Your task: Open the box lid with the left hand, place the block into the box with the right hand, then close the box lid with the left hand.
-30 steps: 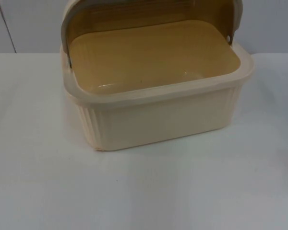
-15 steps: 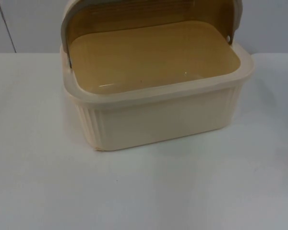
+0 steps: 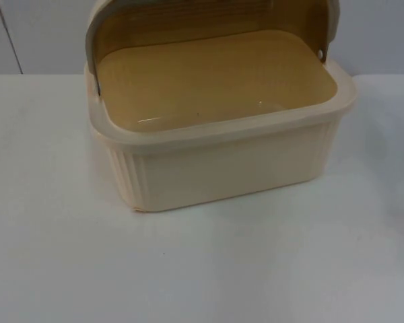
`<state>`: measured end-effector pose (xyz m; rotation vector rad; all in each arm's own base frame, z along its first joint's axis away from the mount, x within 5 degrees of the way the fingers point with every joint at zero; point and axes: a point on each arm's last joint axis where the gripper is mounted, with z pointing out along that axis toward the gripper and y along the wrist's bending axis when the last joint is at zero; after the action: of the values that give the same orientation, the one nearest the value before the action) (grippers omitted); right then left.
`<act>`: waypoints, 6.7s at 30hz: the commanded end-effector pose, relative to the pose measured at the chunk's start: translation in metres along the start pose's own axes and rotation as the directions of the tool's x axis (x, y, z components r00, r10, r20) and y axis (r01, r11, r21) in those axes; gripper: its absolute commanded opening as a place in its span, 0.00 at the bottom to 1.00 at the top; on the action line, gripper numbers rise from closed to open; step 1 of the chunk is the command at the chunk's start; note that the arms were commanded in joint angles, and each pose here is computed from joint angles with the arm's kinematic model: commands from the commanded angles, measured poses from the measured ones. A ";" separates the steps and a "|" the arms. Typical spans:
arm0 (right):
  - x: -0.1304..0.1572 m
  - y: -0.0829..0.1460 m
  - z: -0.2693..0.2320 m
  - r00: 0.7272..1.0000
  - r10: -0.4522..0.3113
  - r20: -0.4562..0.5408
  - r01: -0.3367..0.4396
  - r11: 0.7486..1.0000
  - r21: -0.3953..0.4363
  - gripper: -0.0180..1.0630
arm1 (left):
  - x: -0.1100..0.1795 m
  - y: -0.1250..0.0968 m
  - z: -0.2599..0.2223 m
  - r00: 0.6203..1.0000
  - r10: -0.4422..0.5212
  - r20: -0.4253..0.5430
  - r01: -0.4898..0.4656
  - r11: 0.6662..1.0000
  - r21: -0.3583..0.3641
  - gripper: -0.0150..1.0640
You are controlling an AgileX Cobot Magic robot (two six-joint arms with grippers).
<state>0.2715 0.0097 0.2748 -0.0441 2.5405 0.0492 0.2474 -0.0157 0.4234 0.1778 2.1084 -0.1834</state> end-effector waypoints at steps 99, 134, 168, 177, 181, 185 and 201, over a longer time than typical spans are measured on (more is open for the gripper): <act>-0.005 0.105 -0.096 0.675 -0.578 0.458 0.700 0.697 -0.152 0.02 | 0.004 0.001 0.015 0.998 -0.010 -0.058 0.010 1.000 0.012 0.99; -0.051 0.183 0.084 0.779 -0.408 0.476 0.535 0.829 -0.165 0.02 | 0.004 0.002 0.015 0.998 0.000 -0.058 0.000 1.000 0.002 0.99; -0.045 0.194 0.137 0.805 -0.357 0.474 0.465 0.876 -0.130 0.56 | 0.005 0.003 0.015 0.997 0.014 -0.072 -0.014 1.000 -0.008 0.99; -0.042 0.195 0.135 0.816 -0.367 0.447 0.475 0.867 -0.155 0.99 | 0.006 0.003 0.015 0.997 0.016 -0.076 -0.017 1.000 -0.009 0.99; -0.043 0.196 0.122 0.823 -0.377 0.424 0.489 0.851 -0.193 0.99 | 0.006 0.003 0.015 0.997 0.016 -0.076 -0.017 1.000 -0.009 0.99; -0.043 0.196 0.103 0.836 -0.378 0.399 0.493 0.835 -0.243 0.99 | 0.006 0.003 0.015 0.996 0.016 -0.083 -0.017 1.000 -0.008 0.99; 0.007 0.147 0.020 0.872 -0.486 0.063 0.488 0.851 -0.194 0.99 | 0.008 0.003 0.015 0.995 0.015 -0.099 -0.015 1.000 -0.001 0.99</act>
<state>0.2833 0.1682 0.2460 -0.8239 2.4459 0.0928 0.2568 -0.0144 0.4089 0.2020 2.2017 -0.1640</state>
